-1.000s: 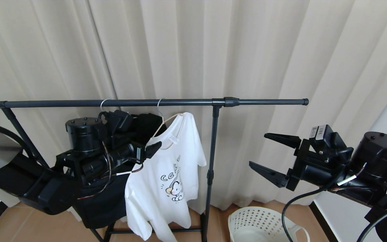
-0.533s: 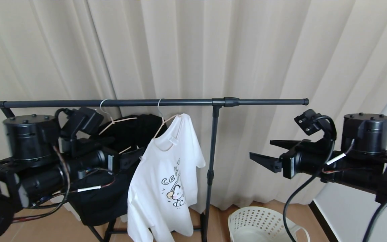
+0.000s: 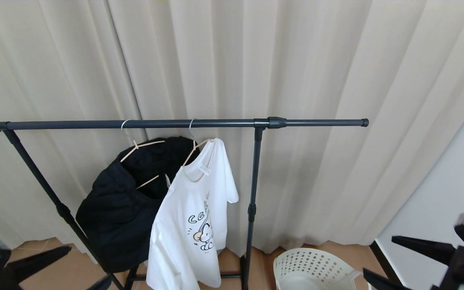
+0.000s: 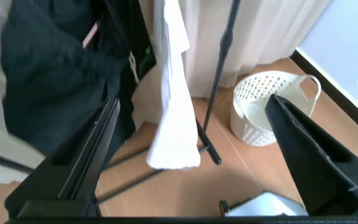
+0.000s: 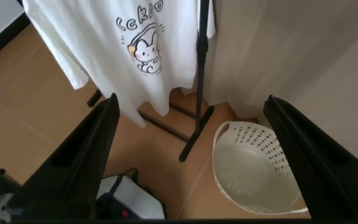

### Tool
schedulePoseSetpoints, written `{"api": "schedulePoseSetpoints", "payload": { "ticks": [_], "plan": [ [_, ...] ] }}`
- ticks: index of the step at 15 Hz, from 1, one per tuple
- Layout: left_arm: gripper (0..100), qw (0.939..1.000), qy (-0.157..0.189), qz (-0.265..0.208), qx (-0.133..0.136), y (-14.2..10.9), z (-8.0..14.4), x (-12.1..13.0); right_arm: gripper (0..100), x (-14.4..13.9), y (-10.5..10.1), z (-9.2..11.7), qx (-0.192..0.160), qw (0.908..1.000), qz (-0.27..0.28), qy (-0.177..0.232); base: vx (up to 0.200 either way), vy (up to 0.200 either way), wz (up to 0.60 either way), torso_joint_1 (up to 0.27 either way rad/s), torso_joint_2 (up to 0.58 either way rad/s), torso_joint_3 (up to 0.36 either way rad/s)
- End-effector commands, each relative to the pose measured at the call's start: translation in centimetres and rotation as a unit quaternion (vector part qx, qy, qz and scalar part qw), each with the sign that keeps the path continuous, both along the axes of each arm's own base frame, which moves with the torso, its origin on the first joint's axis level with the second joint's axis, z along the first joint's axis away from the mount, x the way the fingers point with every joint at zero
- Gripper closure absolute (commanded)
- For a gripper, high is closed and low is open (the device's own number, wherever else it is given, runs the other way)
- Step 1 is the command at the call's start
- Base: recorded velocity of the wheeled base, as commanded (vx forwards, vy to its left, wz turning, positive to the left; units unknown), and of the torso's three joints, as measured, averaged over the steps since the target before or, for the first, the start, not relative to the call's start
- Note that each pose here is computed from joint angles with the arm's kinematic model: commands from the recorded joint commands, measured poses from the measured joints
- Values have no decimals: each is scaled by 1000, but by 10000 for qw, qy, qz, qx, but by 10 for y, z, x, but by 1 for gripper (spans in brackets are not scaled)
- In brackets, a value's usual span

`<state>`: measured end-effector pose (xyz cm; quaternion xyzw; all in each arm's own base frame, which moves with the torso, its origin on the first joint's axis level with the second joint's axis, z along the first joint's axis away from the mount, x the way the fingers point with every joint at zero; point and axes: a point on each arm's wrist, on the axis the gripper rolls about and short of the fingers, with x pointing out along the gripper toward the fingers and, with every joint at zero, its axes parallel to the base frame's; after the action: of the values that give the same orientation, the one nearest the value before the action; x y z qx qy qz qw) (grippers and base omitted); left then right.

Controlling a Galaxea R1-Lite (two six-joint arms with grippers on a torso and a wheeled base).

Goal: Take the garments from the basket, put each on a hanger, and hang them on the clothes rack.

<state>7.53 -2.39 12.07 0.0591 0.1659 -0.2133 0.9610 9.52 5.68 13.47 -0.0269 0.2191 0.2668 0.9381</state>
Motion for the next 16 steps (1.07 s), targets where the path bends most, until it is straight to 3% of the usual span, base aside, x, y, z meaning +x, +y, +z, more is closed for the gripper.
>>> {"api": "schedulePoseSetpoints", "payload": {
  "ticks": [1,2,4,6,8,9,10,11,12,13,16],
  "plan": [
    [0,9997,-36,49,-248,16,-30,-59,0,-57,-31,-30,216,9983,102,-541,0,0,0,0,0,0],
    [0,9993,321,2,-176,19,-44,-72,0,-66,-37,-37,169,9989,56,-434,0,0,0,0,0,0],
    [0,9988,277,321,-232,20,-42,-74,0,-84,-50,-49,101,9988,-36,-475,0,0,0,0,0,0],
    [0,9975,-60,678,-170,20,-42,-78,0,-87,-53,-50,148,9961,-568,-659,0,0,0,0,0,0],
    [0,9915,-857,960,-210,21,-44,-89,0,-95,-57,-50,55,9833,-1402,-1159,0,0,0,0,0,0],
    [0,9845,-1356,1070,-299,20,-45,-96,0,-105,-59,-55,56,9730,-1678,-1586,0,0,0,0,0,0],
    [0,9788,-1606,1206,-395,20,-45,-99,0,-111,-59,-58,91,9658,-1840,-1822,0,0,0,0,0,0],
    [0,9778,-1595,1254,-531,20,-45,-99,0,-111,-58,-58,38,9608,-2099,-1809,0,0,0,0,0,0],
    [0,9769,-1578,1330,-561,20,-45,-99,0,-114,-56,-59,-17,9486,-2457,-1993,0,0,0,0,0,0],
    [0,9765,-1591,1349,-544,20,-45,-99,0,-118,-55,-60,-30,9452,-2394,-2219,0,0,0,0,0,0],
    [0,9766,-1590,1342,-545,20,-45,-99,0,-118,-55,-60,52,9474,-2298,-2225,0,0,0,0,0,0]
  ]
}}
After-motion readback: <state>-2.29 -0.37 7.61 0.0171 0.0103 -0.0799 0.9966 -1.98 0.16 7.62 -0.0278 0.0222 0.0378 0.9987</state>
